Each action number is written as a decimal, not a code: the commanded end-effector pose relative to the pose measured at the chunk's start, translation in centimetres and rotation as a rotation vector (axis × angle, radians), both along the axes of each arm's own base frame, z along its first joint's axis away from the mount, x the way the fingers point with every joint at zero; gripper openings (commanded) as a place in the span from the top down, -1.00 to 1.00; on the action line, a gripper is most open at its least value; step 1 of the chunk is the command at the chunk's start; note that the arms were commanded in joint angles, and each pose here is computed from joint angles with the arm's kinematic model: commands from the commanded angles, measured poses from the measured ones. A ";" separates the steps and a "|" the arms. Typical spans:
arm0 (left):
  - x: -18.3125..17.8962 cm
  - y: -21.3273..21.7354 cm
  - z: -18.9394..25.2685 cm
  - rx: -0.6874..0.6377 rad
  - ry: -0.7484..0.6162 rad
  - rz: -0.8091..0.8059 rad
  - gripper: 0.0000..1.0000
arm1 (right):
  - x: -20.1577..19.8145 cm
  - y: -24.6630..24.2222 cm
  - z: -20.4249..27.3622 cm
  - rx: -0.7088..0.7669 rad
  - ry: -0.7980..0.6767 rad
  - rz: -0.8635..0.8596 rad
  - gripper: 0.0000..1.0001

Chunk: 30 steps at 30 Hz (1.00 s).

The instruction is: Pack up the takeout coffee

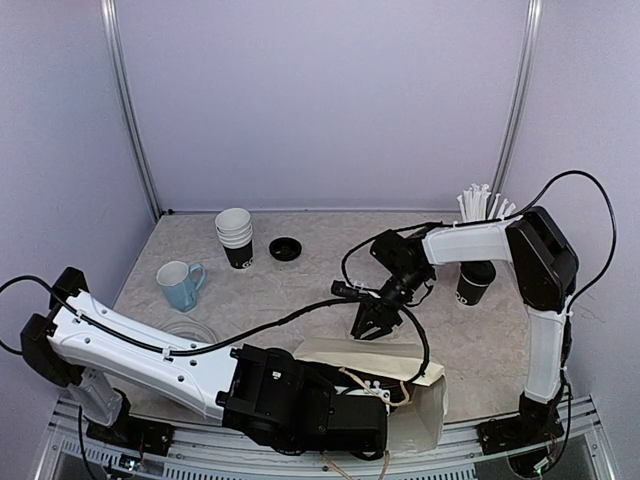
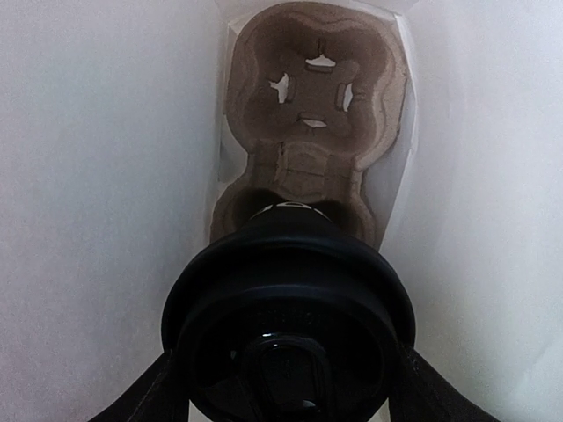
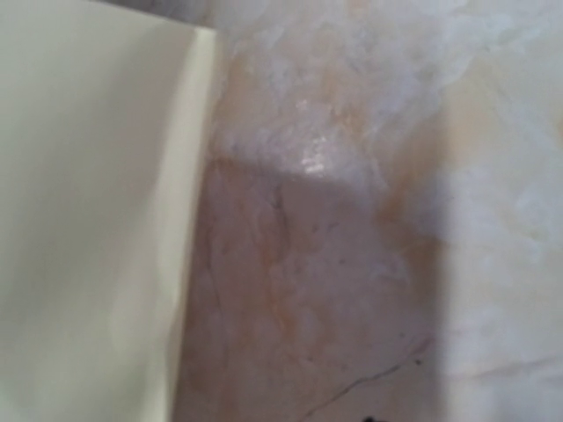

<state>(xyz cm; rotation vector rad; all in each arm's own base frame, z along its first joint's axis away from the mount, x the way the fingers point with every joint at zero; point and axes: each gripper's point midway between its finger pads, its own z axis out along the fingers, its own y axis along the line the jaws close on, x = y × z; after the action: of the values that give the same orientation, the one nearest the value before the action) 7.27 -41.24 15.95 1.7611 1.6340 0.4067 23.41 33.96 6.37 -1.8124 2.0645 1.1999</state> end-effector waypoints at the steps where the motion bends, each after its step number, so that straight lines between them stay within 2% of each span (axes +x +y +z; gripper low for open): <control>1: 1.0 0.2 -0.7 0.019 -0.046 0.022 -0.16 | -1.2 0.5 0.9 0.015 0.000 0.025 0.22; 18: 2.1 1.0 -1.6 0.064 -0.045 0.036 -0.16 | -1.8 0.7 0.7 0.018 0.016 0.042 0.22; 30: 2.3 0.7 -2.2 0.054 0.039 0.053 -0.17 | -1.9 0.8 1.1 0.025 0.031 0.051 0.20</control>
<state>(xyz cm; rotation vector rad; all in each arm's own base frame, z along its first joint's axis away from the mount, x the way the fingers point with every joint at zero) 8.91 -40.66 14.61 1.7728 1.6599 0.4620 23.17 34.21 6.22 -1.8360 2.0523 1.1815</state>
